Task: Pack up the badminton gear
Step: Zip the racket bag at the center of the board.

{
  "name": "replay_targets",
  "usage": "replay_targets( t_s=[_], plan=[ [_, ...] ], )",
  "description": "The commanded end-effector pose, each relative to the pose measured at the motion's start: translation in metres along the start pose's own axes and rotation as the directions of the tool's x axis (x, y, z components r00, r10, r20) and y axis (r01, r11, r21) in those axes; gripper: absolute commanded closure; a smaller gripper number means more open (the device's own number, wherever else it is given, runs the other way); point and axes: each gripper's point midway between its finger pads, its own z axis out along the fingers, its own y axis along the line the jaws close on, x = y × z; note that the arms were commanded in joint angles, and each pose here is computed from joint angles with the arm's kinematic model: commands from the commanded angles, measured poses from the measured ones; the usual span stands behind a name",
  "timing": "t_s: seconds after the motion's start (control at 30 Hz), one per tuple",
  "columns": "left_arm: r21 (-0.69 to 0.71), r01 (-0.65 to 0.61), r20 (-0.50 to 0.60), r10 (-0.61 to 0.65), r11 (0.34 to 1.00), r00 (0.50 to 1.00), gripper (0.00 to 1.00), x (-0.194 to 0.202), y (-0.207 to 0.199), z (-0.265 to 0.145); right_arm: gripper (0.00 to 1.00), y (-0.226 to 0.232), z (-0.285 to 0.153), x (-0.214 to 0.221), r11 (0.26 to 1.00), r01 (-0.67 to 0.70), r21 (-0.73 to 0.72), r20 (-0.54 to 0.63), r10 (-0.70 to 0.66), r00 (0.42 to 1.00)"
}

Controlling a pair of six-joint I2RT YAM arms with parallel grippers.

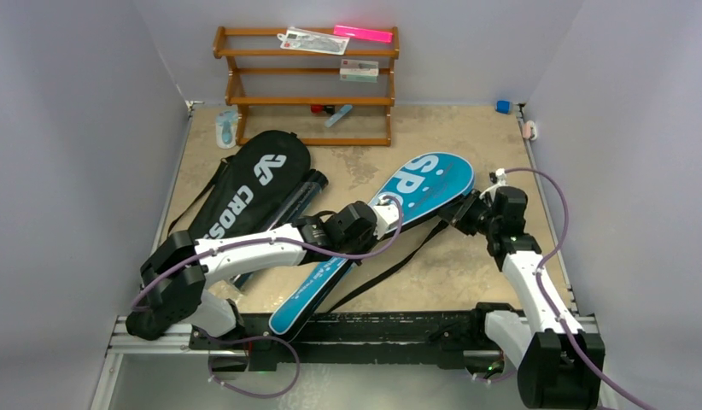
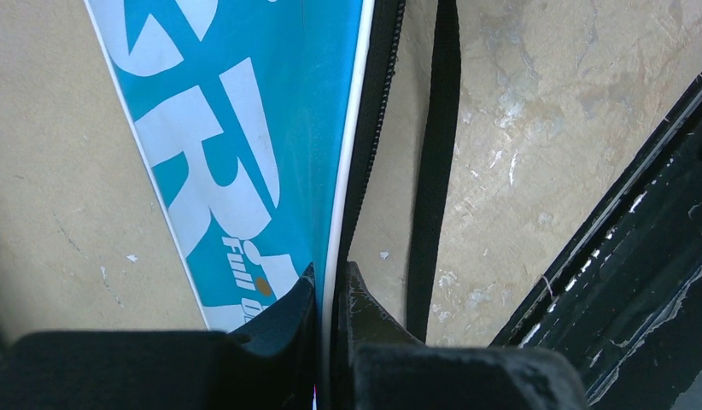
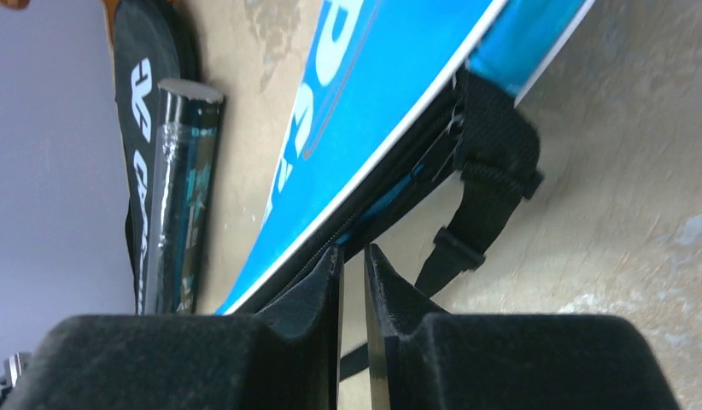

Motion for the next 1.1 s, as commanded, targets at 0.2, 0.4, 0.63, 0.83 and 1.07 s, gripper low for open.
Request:
replay_targets(
  t_s=[0.2, 0.4, 0.63, 0.83, 1.07],
  plan=[
    [0.017, 0.021, 0.107, -0.022, 1.0, 0.994, 1.0, -0.041, -0.005, 0.003, 0.69, 0.001, -0.012, 0.02, 1.0, -0.023, -0.017, -0.044, 0.022, 0.999],
    [0.017, 0.025, 0.108, -0.027, 1.0, 0.994, 1.0, -0.04, -0.005, -0.001, 0.69, -0.004, -0.016, -0.016, 0.993, 0.046, 0.108, 0.051, -0.052, 0.997],
    [0.008, 0.027, 0.119, -0.028, 1.0, 0.993, 1.0, -0.041, -0.003, -0.008, 0.54, -0.019, -0.017, -0.033, 0.968, 0.136, 0.209, 0.074, -0.155, 0.985],
    [0.007, 0.025, 0.124, -0.025, 1.0, 0.992, 1.0, -0.043, -0.002, -0.01, 0.72, -0.021, -0.023, -0.04, 0.958, 0.171, 0.232, 0.109, -0.2, 0.974],
    [0.016, 0.021, 0.132, -0.023, 1.0, 0.991, 1.0, -0.046, -0.004, -0.011, 0.63, -0.019, -0.019, -0.049, 0.94, 0.261, 0.221, 0.122, -0.292, 0.949]
  ],
)
